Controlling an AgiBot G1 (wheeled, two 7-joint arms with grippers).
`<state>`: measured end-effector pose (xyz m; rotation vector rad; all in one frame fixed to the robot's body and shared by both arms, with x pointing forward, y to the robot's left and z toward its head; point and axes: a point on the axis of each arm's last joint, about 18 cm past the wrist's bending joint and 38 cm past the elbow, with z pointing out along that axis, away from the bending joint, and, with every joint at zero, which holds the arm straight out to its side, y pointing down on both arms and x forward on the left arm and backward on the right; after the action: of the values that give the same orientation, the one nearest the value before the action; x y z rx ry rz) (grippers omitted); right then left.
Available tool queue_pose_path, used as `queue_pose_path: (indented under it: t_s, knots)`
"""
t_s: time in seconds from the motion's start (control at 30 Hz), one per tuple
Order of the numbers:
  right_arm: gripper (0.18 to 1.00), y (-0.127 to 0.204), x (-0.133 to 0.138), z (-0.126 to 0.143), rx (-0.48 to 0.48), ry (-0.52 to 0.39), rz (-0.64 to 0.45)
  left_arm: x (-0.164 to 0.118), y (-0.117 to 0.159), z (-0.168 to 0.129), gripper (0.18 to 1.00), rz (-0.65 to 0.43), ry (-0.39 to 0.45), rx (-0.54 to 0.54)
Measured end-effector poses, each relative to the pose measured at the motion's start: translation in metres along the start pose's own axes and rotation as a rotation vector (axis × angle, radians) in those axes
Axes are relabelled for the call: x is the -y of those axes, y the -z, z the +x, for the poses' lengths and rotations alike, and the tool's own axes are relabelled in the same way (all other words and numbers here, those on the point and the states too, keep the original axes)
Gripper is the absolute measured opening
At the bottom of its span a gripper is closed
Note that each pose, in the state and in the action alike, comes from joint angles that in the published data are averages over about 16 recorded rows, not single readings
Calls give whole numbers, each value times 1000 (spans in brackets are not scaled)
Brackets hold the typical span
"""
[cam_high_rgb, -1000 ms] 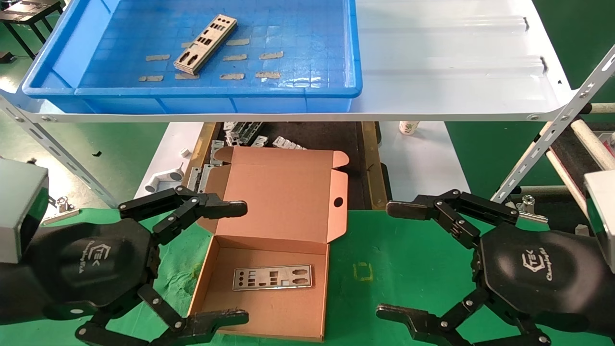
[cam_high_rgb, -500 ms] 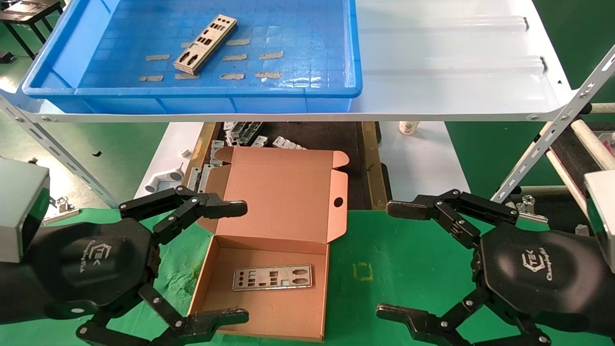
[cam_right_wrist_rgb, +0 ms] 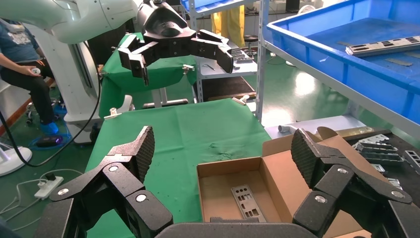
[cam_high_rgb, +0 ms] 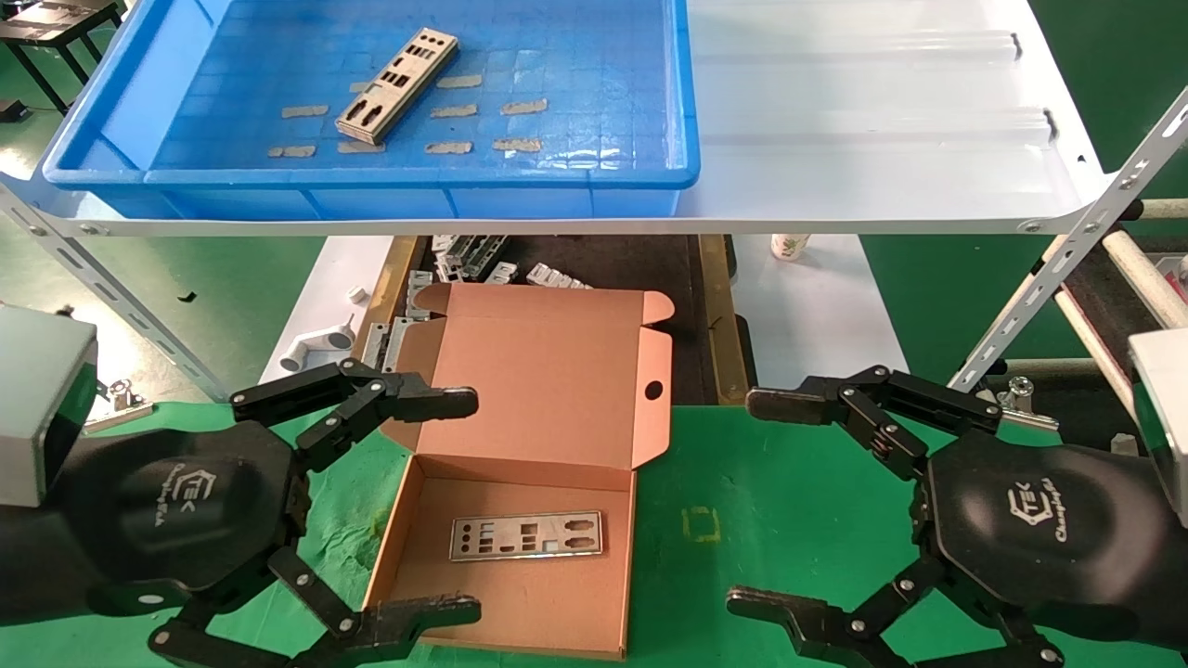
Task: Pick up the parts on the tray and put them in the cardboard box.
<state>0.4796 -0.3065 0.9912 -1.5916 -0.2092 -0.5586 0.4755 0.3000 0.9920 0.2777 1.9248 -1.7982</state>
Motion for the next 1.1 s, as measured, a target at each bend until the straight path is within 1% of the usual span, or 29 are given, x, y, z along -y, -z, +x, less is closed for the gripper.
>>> queue_pose_path:
  t_s: [1.1]
  knots:
    - [1001,0,0,0,0,0,0,0,0,0,1001,0,0,0]
